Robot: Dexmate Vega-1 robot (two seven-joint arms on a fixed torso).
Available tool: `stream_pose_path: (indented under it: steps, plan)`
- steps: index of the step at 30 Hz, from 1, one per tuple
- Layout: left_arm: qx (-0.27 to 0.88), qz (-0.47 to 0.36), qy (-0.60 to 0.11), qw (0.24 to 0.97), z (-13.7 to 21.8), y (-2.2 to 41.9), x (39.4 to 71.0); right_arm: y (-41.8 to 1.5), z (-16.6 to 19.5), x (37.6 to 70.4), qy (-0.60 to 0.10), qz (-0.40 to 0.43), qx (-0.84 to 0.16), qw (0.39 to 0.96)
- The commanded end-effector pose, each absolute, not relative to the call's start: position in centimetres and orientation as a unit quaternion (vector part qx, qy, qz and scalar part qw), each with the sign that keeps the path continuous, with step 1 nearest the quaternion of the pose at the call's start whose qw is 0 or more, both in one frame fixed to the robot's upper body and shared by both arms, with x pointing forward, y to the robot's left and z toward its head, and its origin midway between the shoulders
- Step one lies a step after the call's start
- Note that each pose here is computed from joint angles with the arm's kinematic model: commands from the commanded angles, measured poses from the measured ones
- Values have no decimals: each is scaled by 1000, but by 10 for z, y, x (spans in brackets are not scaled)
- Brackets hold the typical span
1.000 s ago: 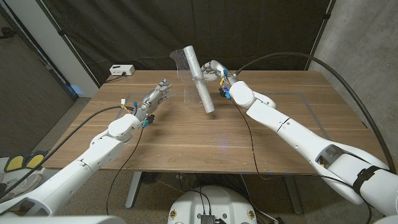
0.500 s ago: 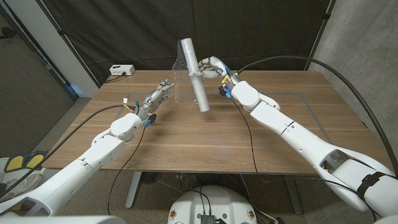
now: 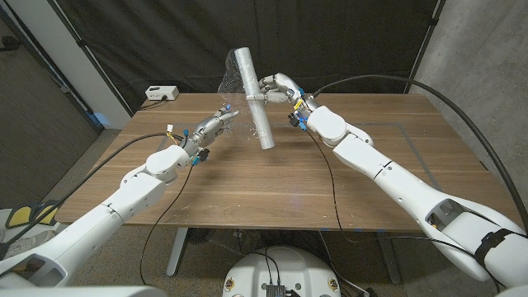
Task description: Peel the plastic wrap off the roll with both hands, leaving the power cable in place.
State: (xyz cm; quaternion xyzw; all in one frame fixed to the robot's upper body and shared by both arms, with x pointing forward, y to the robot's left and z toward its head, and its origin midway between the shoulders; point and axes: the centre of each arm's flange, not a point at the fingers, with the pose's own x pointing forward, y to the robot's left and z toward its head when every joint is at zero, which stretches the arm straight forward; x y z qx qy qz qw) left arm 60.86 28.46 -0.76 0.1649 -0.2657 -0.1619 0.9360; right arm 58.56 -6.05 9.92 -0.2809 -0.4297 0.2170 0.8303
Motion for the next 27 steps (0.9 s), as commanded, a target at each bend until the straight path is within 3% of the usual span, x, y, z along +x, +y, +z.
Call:
stream_pose_path:
  steps: [1, 10, 19, 27]
  plan:
    - [140, -287, -283, 904, 0, 275, 616, -60, 97, 587, -425, 236, -278, 829]
    - [110, -324, -292, 893, 1, 271, 621, -60, 97, 589, -420, 238, -276, 831]
    - [74, -306, -307, 898, 0, 270, 622, -61, 94, 598, -400, 255, -252, 843]
    - [63, -275, -314, 907, 0, 273, 618, -60, 82, 618, -309, 326, -198, 871]
